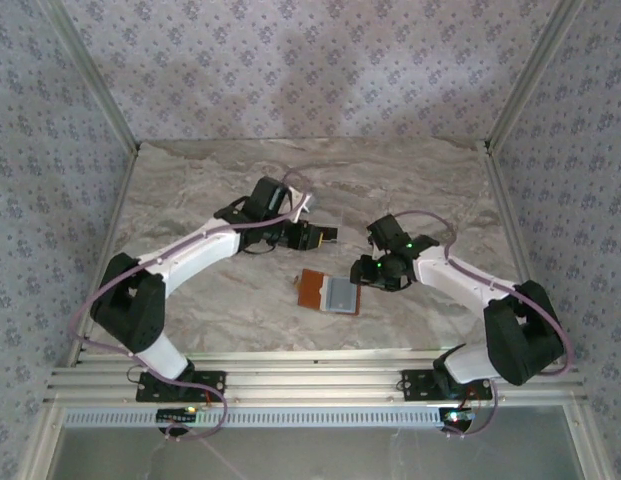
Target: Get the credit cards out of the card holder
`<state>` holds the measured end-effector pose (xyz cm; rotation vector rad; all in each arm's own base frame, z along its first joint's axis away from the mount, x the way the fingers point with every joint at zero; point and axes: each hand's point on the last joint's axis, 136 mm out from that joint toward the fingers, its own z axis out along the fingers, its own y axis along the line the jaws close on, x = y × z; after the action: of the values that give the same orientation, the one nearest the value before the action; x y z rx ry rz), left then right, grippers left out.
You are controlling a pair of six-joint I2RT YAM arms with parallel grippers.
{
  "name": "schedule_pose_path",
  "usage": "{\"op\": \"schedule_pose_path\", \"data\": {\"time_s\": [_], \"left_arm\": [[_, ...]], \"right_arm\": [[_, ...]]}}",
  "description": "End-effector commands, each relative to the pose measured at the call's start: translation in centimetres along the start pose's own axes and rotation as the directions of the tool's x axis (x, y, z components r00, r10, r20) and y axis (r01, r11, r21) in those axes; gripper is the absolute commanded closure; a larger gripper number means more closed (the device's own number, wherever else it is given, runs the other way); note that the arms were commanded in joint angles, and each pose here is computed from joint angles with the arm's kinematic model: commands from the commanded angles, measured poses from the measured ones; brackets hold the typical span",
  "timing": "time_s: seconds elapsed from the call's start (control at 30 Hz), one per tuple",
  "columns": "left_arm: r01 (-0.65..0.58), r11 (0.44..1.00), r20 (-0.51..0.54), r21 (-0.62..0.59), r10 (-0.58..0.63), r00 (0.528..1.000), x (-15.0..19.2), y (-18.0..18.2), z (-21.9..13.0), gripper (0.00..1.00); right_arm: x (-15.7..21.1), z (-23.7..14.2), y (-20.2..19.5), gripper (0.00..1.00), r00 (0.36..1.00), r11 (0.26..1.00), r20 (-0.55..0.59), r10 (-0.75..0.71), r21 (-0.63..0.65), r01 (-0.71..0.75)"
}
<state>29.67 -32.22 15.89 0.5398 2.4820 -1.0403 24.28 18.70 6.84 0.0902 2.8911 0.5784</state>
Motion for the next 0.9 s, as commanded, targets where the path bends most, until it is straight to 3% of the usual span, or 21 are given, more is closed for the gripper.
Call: {"op": "schedule_pose_path", "data": {"time_s": [0.0,0.1,0.47,0.87], "left_arm": [[0.236,0.972,0.021,0.01,-0.236,0.971,0.7,0.5,0.8,0.78],[0.351,0.931,-0.052,-0.097,-0.357,0.933,3.2,2.5,2.1,0.85],[0.257,0.909,-0.161,-0.329,-0.322,0.933,9.3,4.6,3.1,0.87],[0.242,0.9,-0.22,-0.362,-0.335,0.916,11.5,6.1,4.0,0.97]], "right_arm": [[-0.6,0.1,1.4,0.54,1.0,1.0,0.007,-0.008,-0.021,0.008],[-0.5,0.5,1.6,0.54,1.0,1.0,-0.007,-0.012,-0.015,0.012],[-0.2,1.5,2.8,0.53,0.999,0.999,-0.035,-0.034,-0.017,0.034],[0.5,2.9,3.7,0.53,0.995,0.998,-0.077,-0.062,-0.011,0.061]]}}
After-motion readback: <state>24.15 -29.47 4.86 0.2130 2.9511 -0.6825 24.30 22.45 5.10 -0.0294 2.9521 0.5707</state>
